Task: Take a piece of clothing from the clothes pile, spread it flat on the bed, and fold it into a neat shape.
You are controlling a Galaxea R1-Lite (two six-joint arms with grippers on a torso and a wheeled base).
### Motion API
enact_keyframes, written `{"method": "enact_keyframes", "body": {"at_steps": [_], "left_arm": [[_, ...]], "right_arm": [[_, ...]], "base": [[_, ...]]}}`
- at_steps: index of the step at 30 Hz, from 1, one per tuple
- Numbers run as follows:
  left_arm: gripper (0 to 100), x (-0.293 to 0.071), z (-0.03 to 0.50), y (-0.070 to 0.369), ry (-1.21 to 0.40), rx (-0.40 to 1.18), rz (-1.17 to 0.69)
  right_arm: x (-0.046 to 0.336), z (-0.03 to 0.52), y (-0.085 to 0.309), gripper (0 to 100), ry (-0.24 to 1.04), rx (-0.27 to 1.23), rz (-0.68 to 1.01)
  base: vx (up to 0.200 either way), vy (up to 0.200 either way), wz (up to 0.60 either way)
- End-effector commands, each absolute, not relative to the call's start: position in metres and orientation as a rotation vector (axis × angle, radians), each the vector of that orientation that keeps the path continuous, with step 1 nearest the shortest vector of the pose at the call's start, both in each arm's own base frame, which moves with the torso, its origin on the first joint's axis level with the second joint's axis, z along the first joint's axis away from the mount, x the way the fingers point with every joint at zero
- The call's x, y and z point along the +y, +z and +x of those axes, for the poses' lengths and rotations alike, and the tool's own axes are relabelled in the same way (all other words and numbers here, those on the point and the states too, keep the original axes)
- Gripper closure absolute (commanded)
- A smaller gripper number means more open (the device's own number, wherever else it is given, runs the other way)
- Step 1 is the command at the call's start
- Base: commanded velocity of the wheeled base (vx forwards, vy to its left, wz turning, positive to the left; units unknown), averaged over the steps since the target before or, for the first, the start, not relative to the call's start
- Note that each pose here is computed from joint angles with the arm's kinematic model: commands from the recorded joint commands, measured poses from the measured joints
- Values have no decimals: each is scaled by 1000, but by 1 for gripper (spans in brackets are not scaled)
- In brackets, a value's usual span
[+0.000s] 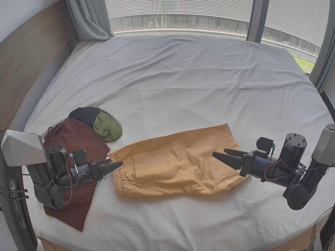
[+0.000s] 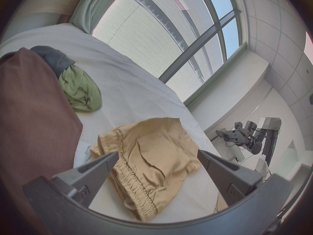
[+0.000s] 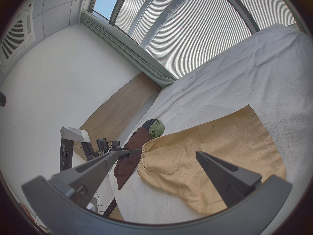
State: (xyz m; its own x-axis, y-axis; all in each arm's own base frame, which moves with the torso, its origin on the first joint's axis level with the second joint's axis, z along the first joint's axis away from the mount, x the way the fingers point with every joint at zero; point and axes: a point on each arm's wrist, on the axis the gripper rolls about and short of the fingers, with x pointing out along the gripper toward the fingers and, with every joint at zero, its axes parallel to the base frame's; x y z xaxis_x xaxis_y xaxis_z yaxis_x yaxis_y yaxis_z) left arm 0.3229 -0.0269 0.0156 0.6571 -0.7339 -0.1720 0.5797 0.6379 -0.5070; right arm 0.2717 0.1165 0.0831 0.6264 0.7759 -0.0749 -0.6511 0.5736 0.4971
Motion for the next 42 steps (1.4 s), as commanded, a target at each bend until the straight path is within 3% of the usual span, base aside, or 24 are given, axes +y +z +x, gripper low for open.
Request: {"method": "enact_keyframes", "body": {"at_steps": [1,42], "left_arm": [[0,-28,317,-1,-761,452,-461],[0,-32,329,-56,-730,570,-518]], "right_arm": [[117,272,81,0,849,307,453],[121,272,68,0,846,355,452]], "base": [[0,0,0],[0,0,0]]}}
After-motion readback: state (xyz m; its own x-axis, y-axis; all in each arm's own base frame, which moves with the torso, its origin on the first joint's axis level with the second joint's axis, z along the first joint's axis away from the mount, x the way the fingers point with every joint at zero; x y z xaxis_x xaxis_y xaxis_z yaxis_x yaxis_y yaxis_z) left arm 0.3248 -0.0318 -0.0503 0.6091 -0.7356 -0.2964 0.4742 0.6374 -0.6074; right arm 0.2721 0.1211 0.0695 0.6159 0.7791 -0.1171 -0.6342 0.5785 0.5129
